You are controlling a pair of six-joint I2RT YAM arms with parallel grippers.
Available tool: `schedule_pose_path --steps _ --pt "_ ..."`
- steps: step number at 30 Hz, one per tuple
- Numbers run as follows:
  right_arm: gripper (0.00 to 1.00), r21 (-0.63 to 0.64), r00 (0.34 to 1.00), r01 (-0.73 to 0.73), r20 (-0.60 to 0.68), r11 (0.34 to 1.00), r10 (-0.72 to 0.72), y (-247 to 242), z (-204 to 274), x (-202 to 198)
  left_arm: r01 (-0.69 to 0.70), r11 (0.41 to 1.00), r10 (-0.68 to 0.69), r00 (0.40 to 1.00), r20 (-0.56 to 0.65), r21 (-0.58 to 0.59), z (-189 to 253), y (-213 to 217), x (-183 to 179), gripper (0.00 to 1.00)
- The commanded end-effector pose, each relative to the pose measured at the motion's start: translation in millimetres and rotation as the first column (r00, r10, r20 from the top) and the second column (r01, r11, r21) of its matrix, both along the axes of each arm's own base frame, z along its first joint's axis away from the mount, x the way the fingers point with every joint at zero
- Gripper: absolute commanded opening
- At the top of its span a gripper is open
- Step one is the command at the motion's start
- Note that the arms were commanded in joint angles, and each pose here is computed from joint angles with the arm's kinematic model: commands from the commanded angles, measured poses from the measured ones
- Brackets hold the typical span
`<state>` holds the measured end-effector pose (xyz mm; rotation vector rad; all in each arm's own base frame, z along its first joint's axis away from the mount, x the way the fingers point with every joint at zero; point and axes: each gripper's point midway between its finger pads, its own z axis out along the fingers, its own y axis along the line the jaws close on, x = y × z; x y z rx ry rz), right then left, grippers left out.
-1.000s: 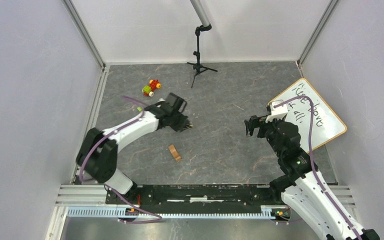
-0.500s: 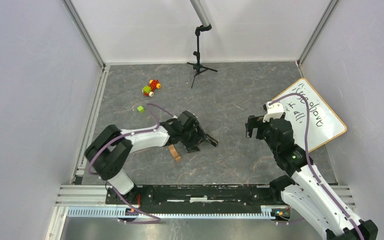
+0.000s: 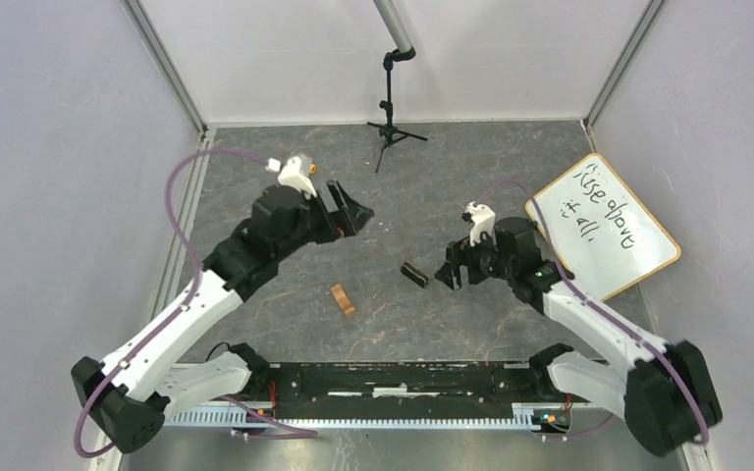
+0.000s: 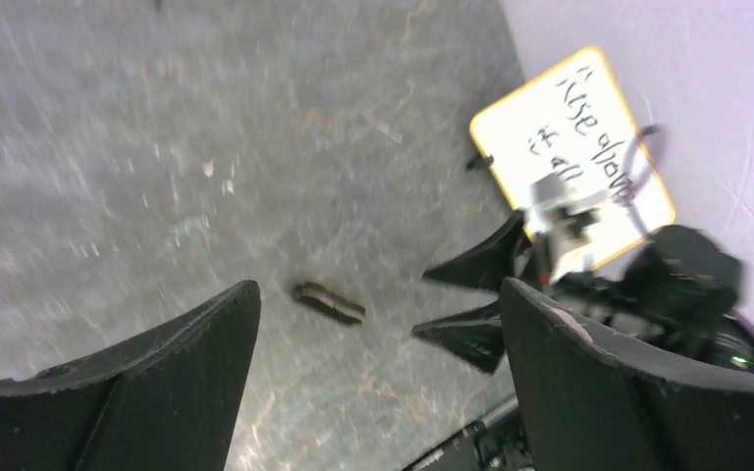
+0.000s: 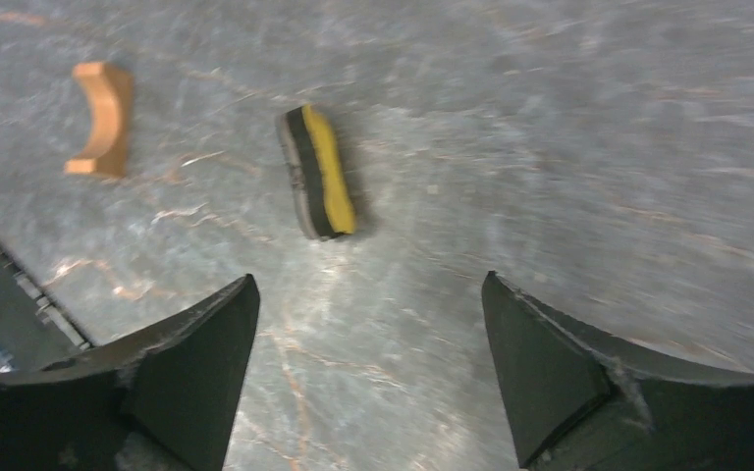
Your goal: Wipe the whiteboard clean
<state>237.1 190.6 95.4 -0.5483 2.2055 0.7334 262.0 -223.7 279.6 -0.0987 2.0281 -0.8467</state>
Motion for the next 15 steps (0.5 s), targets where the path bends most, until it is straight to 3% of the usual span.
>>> schedule_pose_path --steps 1,4,7,15 --pt "0.72 0.146 0.993 -0.114 -0.027 0.983 0.119 40.5 12.5 2.7 -0.034 0.986 -0.015 0.957 0.29 0.162 81.7 26.7 11.0 0.97" --pt "0.63 0.099 0.992 -0.108 -0.063 0.989 0.114 44.4 -0.7 9.1 -0.031 0.987 -0.034 0.915 0.403 0.156 125.8 27.1 11.4 0.97" --pt "0.62 0.053 0.993 -0.098 -0.062 0.994 0.101 47.3 -7.7 14.0 -0.02 0.986 -0.063 0.876 0.479 0.166 144.3 24.7 12.1 0.97" --pt "0.63 -0.052 0.992 -0.107 -0.067 0.993 0.103 63.8 -17.9 29.2 0.021 0.958 -0.176 0.834 0.523 0.287 123.7 19.5 12.7 0.98"
